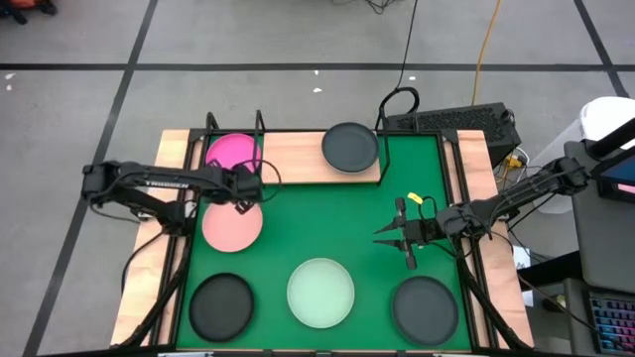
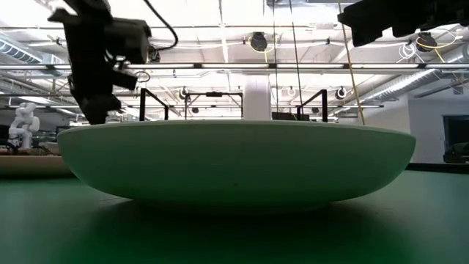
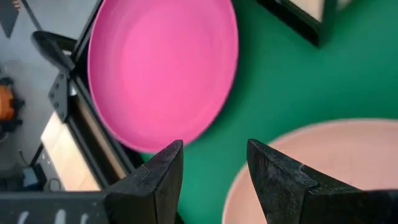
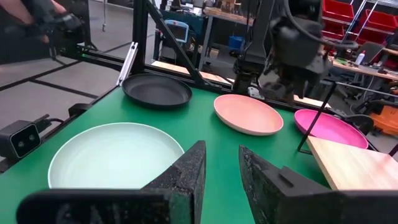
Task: Place and stack plates onto a shelf
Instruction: Stack the pink plate on top of the black plate on the shelf
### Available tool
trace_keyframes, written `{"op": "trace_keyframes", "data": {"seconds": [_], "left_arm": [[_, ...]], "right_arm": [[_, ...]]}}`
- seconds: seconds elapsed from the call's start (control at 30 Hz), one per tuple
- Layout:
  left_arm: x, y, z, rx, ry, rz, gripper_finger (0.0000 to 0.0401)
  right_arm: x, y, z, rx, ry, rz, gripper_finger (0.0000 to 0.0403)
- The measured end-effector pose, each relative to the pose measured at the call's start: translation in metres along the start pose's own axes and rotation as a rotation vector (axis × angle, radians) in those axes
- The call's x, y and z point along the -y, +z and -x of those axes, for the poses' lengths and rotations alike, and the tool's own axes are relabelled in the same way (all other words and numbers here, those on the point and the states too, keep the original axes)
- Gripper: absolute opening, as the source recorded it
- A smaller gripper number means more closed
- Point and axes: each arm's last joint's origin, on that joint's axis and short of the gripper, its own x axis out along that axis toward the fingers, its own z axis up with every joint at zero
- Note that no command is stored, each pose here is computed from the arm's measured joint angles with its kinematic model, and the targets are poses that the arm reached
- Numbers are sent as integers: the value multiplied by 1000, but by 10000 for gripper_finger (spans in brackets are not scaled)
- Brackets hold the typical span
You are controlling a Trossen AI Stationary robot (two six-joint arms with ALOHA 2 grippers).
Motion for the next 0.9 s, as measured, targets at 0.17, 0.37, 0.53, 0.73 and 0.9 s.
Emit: {"op": "trace_keyframes", "data": {"seconds": [0.17, 0.37, 0.53, 0.73, 0.9], "left_arm": [[-8, 11, -24, 34, -63, -16, 184], [-25, 19, -39, 5, -91, -45, 184], [-35, 20, -45, -32, -137, -92, 184], [-38, 20, -47, -43, -137, -120, 184], [-39, 19, -47, -45, -137, -115, 184]], "right_arm": [[0, 0, 0, 0, 0, -2, 80], [0, 0, 0, -1, 0, -2, 80], [0, 0, 0, -4, 0, -6, 80], [0, -1, 0, -13, 2, -8, 80], [0, -3, 0, -28, 3, -27, 80]]}}
